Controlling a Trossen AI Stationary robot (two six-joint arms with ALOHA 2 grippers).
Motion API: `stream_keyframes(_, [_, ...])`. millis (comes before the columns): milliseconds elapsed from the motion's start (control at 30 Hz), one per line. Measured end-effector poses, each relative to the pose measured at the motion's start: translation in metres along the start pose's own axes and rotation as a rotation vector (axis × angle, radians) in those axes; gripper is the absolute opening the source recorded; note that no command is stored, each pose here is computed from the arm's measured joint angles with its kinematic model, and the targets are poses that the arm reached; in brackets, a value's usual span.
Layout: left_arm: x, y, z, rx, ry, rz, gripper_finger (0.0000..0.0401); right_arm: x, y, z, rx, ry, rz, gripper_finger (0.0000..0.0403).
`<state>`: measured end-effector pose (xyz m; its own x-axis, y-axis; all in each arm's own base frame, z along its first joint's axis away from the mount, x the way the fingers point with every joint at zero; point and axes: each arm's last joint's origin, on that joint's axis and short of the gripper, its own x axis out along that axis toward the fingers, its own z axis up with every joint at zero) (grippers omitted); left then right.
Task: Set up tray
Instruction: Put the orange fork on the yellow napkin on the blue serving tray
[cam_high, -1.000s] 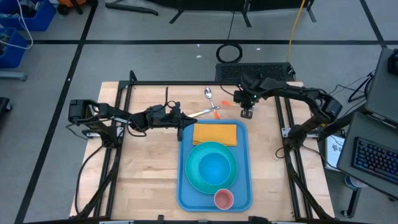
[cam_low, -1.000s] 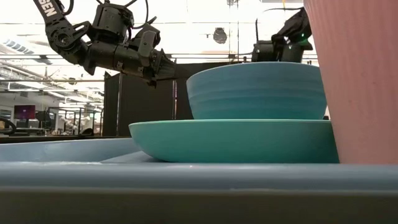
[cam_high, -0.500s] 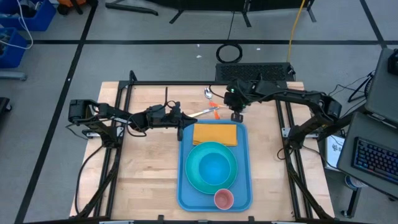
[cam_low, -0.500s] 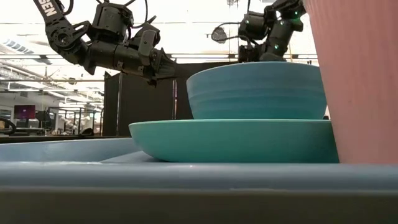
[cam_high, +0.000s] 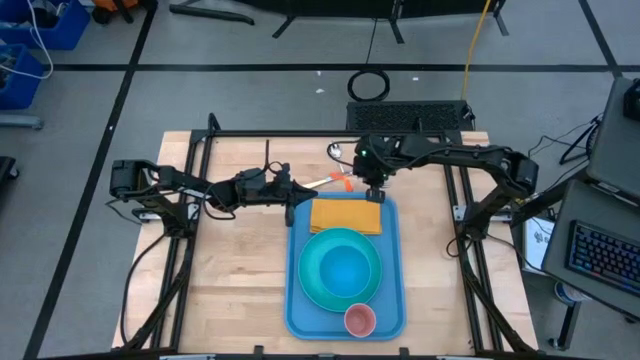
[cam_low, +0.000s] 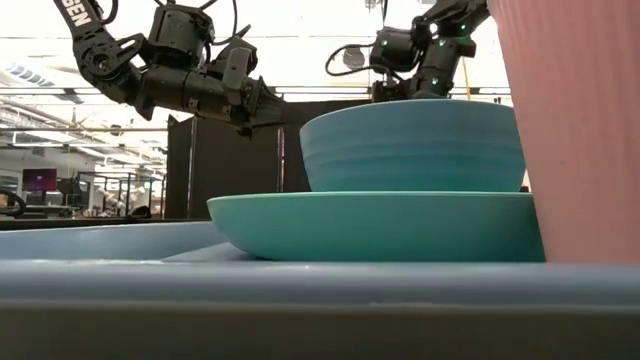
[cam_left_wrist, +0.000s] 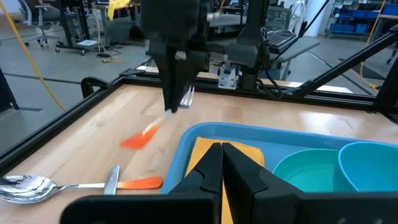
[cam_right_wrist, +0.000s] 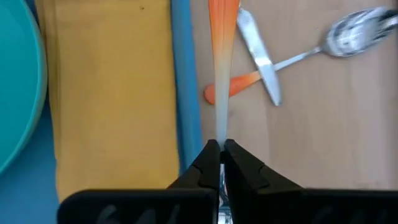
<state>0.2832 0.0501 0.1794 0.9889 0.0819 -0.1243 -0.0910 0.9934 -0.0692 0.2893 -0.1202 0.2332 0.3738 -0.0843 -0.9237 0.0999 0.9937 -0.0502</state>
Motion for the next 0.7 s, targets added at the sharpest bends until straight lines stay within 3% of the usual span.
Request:
stream_keyframes(300, [0.000, 0.000, 0.000, 0.010, -0.001, -0.001, 0.0007, 0.026, 0.007, 0.003, -0.018, 0.060, 0.074, 0.0000])
stream_keyframes(700, [0.000, 0.000, 0.000, 0.009, 0.001, 0.000, 0.0025, 0.029, 0.025, 0.010, -0.069, 0.033, 0.140, 0.0000])
